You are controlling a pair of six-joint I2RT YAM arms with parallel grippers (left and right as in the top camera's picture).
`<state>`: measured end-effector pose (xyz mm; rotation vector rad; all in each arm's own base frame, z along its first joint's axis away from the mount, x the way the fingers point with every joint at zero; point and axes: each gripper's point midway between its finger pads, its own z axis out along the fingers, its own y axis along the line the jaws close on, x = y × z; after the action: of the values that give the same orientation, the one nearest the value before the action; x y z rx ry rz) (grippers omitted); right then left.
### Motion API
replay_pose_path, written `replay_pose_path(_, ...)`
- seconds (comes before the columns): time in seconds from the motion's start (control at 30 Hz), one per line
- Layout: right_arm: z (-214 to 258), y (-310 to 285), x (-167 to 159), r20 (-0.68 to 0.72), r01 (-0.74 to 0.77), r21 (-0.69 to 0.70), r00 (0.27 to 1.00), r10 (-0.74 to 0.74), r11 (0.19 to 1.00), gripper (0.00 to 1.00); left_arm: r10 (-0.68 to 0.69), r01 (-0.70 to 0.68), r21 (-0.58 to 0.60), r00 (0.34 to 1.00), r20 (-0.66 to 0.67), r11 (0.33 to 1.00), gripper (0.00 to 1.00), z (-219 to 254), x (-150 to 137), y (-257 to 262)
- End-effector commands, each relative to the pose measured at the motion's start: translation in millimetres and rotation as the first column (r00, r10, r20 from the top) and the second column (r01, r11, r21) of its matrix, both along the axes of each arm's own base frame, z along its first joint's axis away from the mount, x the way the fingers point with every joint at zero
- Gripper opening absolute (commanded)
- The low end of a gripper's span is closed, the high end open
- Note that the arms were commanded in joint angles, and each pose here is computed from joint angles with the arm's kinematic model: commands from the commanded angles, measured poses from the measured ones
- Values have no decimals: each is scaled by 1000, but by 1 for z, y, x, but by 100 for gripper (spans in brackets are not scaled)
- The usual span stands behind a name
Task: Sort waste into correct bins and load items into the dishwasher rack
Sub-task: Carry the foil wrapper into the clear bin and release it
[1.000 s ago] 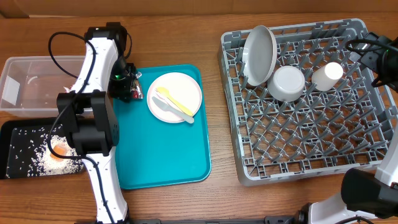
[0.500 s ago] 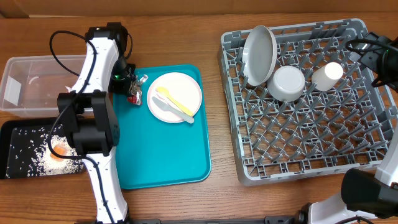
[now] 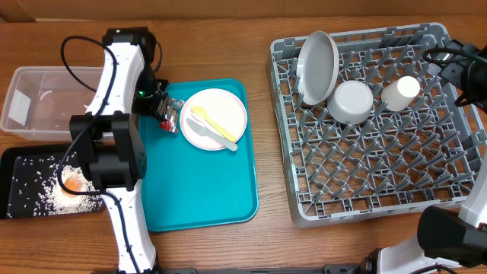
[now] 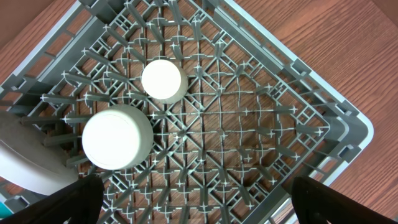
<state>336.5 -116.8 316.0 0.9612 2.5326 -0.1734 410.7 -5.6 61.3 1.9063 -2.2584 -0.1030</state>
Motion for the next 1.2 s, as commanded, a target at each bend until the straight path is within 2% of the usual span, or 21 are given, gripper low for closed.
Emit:
replay_pose_path(0.0,2,-1,0,9,5,0,1000,-5,1000,100,-72,74,-25,996,58,997,4,11,15,-5)
replay_pose_path(0.2,2,-1,0,9,5,0,1000,-5,1000,100,-82,85,-40,993,86,996,4,41,17,-8)
replay_pose_path(0.33,2,-1,0,9,5,0,1000,-5,1000,100,-132,140,-36,977,167,989,4,71,28,-7)
replay_pose_path(0.5,2,-1,0,9,5,0,1000,-5,1000,100,-291,300,32,887,358,953,4,122,54,0)
replay_pose_path(0.67,2,-1,0,9,5,0,1000,-5,1000,100,-278,244,134,838,470,961,4,163,68,32)
replay_pose_path(0.8,2,-1,0,9,5,0,1000,-5,1000,100,-257,157,246,853,454,956,4,171,64,83)
replay_pose_path(0.93,2,-1,0,9,5,0,1000,-5,1000,100,-271,127,368,888,372,921,4,169,49,144)
replay_pose_path(1.17,2,-1,0,9,5,0,1000,-5,1000,100,-140,-3,402,935,326,916,4,163,20,214)
